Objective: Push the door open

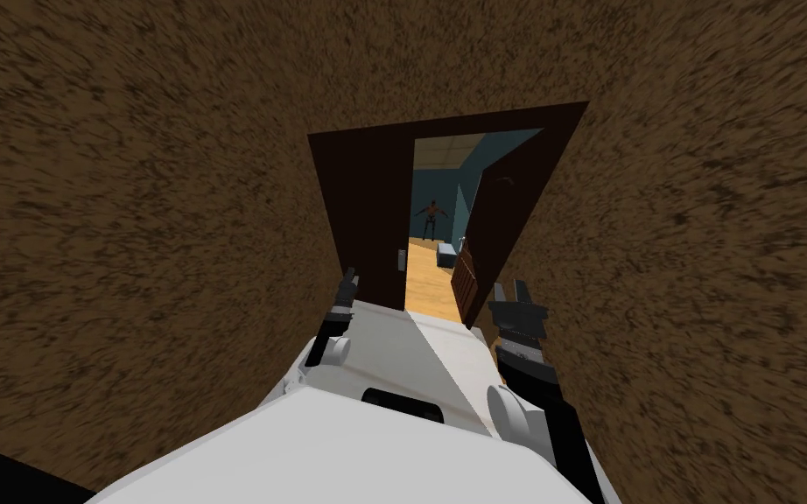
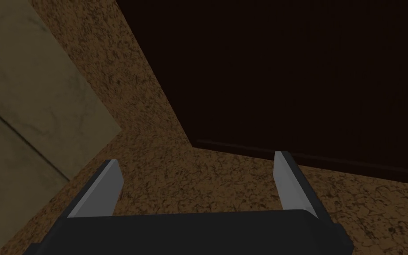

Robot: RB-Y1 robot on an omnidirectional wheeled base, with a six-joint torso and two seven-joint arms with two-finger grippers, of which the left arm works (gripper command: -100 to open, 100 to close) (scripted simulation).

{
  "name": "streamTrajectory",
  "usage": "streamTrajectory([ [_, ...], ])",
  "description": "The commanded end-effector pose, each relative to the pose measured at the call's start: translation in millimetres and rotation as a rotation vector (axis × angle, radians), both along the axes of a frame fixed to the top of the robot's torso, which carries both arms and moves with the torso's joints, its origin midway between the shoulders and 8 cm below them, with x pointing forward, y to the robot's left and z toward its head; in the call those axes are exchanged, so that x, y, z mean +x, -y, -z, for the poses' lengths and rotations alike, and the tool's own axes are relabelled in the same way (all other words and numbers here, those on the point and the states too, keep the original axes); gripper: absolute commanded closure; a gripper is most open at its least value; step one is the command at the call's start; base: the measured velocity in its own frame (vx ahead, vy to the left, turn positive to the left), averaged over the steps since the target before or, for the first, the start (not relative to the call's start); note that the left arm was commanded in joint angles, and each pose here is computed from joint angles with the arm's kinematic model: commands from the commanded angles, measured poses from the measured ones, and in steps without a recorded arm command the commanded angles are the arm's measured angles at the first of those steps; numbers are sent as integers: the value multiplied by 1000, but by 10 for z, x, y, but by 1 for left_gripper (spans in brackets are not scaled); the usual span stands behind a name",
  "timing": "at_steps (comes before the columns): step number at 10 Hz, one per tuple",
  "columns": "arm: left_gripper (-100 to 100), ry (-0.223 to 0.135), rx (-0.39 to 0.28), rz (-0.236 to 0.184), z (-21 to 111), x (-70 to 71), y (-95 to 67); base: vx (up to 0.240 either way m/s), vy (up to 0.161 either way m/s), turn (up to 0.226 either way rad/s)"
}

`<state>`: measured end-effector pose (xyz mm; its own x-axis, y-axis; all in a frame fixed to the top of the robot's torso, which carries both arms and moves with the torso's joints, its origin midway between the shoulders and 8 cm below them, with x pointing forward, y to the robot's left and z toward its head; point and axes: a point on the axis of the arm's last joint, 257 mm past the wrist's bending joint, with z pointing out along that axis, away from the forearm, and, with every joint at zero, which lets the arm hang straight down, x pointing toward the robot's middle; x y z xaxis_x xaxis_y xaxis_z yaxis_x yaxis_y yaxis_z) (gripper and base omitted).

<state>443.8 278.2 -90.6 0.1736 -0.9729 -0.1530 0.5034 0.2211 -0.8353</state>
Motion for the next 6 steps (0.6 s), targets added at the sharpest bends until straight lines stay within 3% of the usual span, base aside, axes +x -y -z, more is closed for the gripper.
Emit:
streamTrajectory([
  [1, -100, -26, -6, 9, 122, 106, 19, 90, 12, 1],
  [6, -100, -80, -18, 26, 368, 341, 58, 64, 4, 0],
])
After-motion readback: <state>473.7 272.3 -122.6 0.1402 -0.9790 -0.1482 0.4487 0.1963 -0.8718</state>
